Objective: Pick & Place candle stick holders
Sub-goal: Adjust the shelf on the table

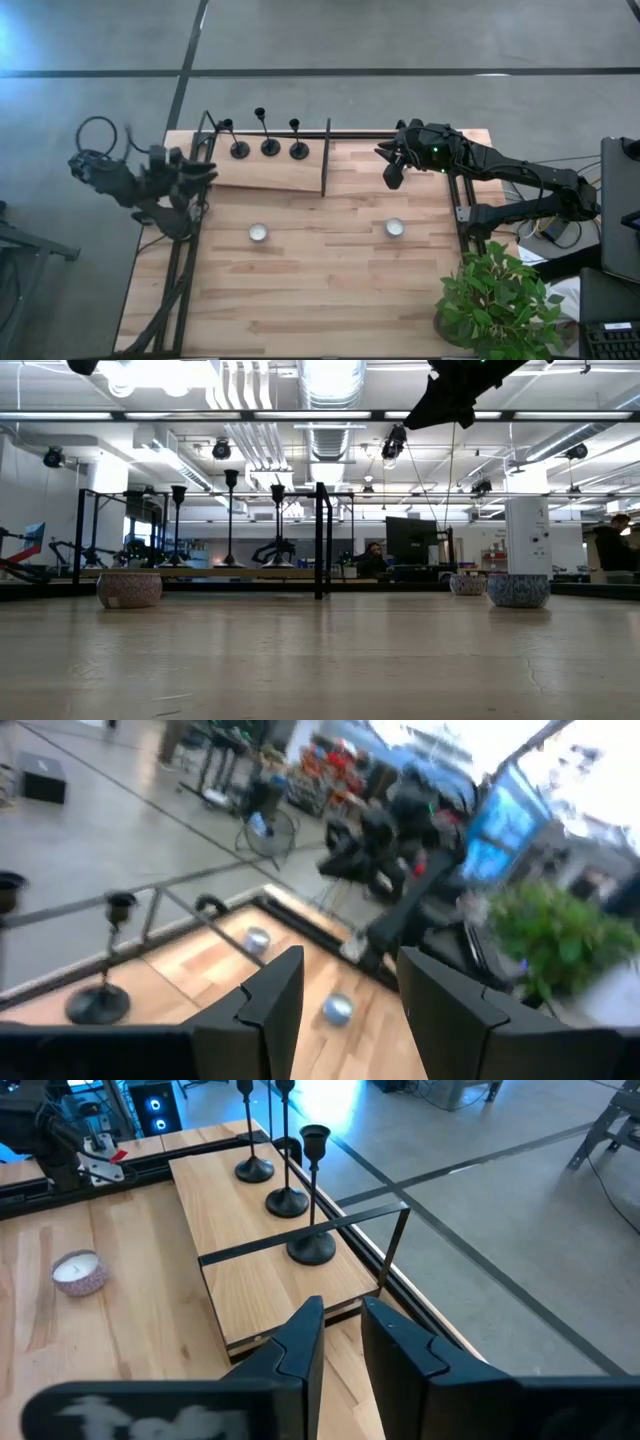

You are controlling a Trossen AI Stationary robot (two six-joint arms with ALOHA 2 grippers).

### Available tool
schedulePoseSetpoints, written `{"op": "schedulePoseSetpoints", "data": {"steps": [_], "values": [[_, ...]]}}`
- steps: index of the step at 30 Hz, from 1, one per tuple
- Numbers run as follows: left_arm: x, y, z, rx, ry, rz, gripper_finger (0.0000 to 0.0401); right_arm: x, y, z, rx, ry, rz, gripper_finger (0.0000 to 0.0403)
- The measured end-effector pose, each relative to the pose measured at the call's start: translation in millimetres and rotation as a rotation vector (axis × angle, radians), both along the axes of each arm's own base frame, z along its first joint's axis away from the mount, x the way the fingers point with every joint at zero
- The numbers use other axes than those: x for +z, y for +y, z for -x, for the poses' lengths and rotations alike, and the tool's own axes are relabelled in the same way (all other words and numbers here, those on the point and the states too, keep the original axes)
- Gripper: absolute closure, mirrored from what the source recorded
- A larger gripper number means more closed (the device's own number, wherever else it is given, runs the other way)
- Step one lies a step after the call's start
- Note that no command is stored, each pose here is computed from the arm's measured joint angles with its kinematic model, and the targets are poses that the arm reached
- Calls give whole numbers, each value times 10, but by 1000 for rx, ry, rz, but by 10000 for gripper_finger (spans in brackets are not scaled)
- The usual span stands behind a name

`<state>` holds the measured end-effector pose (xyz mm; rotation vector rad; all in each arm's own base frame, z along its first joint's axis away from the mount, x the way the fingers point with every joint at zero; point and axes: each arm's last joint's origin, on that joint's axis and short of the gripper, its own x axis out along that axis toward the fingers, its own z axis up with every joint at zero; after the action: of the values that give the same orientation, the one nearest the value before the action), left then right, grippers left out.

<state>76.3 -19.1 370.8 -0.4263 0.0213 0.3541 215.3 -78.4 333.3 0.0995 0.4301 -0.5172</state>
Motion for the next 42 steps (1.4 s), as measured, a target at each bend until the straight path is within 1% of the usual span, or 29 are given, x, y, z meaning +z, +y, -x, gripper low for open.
{"op": "schedulePoseSetpoints", "data": {"steps": [8, 16, 18, 20, 21, 22, 25, 27, 29, 30, 33, 38, 40, 42], "values": [[-17, -15, -27, 4, 8, 1, 233, 1, 1, 0, 0, 0, 0, 333], [-116, -44, -75, -2, 44, -18, 233, 1, 1, 0, 0, -1, 0, 319], [-138, -49, -86, 3, 47, -20, 233, 18, -3, -9, -7, -28, -7, 317], [-174, -57, -99, 2, 63, -30, 233, 53, -14, -46, -16, -86, -12, 314], [-182, -61, -105, 2, 67, -32, 233, 62, -14, -56, -11, -109, -31, 314], [-189, -63, -109, 2, 69, -35, 233, 72, -10, -67, 17, -135, -57, 313], [-210, -68, -119, 2, 77, -42, 233, 111, 0, -176, 208, -236, -142, 312], [-215, -73, -127, 2, 81, -45, 233, 87, 40, -280, 333, -249, -194, 314], [-216, -75, -130, 2, 81, -45, 233, 29, 108, -419, 456, -220, -203, 317], [-215, -75, -130, 2, 81, -45, 233, -11, 139, -479, 493, -200, -195, 319], [-214, -73, -128, 1, 83, -56, 233, -157, 223, -692, 543, -154, -213, 326], [-212, -68, -122, 2, 105, -125, 233, -519, 279, -1019, 562, -43, -268, 334], [-211, -66, -121, 3, 110, -139, 233, -631, 293, -1133, 566, -18, -289, 333], [-211, -66, -121, 1, 118, -163, 233, -742, 298, -1254, 566, -25, -301, 330]]}}
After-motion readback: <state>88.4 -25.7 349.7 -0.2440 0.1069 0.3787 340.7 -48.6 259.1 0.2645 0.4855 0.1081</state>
